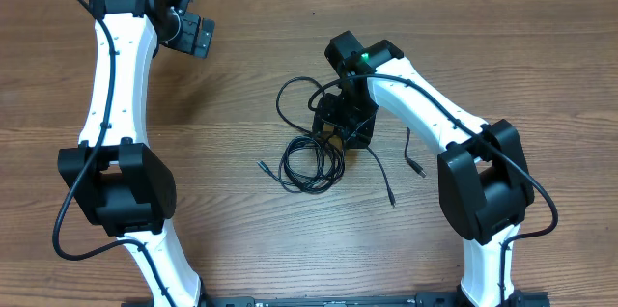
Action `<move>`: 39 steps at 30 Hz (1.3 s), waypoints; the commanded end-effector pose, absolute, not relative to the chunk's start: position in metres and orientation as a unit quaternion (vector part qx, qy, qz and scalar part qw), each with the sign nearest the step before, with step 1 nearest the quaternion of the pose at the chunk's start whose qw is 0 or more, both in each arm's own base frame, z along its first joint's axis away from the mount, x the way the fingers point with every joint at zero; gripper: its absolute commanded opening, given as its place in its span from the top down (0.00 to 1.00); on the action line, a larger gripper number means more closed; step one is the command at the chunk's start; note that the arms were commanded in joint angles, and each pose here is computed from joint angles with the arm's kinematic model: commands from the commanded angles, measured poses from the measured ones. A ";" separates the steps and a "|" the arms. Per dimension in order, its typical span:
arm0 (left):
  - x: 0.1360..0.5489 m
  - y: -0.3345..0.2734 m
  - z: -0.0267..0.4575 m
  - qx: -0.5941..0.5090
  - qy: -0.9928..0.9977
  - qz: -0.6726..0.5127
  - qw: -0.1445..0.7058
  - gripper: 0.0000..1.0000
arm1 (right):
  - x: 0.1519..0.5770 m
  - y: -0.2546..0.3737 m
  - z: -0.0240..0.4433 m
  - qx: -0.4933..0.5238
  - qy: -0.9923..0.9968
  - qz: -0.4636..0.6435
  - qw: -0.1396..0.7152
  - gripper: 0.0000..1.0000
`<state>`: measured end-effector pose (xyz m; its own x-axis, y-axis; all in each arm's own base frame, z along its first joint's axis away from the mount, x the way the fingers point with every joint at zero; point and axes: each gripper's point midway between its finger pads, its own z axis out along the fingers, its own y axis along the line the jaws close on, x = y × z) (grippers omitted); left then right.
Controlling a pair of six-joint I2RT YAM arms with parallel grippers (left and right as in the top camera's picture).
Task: Untangle cables
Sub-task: 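Close the right gripper on a loop of the black cable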
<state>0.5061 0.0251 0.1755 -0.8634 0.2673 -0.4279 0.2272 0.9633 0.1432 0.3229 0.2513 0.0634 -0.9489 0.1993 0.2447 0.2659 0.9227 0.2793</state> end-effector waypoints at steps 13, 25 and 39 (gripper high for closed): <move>0.519 0.030 0.186 0.125 0.958 0.053 0.254 0.01 | 0.324 0.261 0.071 -0.140 -0.968 -0.173 0.112 0.60; 0.521 0.030 0.186 0.125 0.956 0.054 0.258 0.01 | 0.320 0.260 0.062 -0.153 -0.966 -0.170 0.123 0.63; 0.521 0.030 0.186 0.125 0.956 0.054 0.258 0.00 | 0.309 0.262 0.052 -0.156 -0.963 -0.171 0.141 0.75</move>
